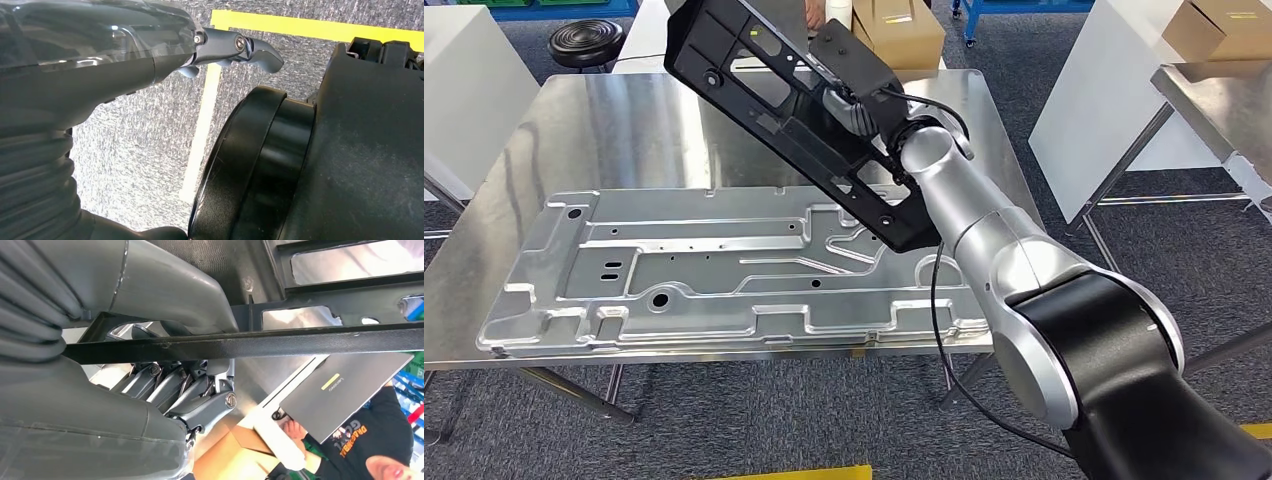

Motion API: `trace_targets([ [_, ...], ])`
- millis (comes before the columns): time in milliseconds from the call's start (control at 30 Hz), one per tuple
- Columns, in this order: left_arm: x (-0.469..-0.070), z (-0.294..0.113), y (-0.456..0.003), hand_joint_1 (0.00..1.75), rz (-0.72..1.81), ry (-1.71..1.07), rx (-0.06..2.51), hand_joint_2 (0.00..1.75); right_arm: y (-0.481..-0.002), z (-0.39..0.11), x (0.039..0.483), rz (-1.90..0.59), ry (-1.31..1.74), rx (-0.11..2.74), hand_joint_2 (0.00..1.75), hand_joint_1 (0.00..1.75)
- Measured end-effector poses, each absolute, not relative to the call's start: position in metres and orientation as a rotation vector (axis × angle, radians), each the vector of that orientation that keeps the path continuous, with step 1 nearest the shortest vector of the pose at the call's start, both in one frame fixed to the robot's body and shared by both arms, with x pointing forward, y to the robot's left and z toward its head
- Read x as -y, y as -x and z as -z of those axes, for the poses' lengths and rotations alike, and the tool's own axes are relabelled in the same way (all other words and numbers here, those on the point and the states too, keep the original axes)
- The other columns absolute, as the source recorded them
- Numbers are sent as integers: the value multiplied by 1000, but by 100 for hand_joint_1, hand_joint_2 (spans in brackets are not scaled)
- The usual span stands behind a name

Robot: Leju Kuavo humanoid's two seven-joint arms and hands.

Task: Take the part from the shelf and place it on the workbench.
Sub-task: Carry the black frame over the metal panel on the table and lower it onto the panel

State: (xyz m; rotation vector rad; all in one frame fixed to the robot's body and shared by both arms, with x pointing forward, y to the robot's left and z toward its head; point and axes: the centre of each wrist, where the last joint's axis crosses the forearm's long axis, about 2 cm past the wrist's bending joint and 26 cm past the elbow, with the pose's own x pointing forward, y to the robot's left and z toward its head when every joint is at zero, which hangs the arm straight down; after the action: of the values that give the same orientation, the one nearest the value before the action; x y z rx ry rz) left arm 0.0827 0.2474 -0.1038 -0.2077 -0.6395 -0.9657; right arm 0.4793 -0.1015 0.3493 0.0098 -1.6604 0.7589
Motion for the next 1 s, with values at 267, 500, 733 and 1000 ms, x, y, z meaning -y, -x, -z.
trace_targets([
  [267,-247,104,-83,0,964,202,640,175,-483,-329,121,-668,-20,1638,175,175],
  [500,-247,104,-83,0,972,203,640,175,-486,-325,131,-628,-11,1641,175,175],
  [733,-246,104,-83,0,975,202,641,175,-488,-319,142,-589,40,1625,175,175],
  [1000,-245,104,-83,0,991,206,647,175,-488,-308,153,-570,73,1594,0,0],
])
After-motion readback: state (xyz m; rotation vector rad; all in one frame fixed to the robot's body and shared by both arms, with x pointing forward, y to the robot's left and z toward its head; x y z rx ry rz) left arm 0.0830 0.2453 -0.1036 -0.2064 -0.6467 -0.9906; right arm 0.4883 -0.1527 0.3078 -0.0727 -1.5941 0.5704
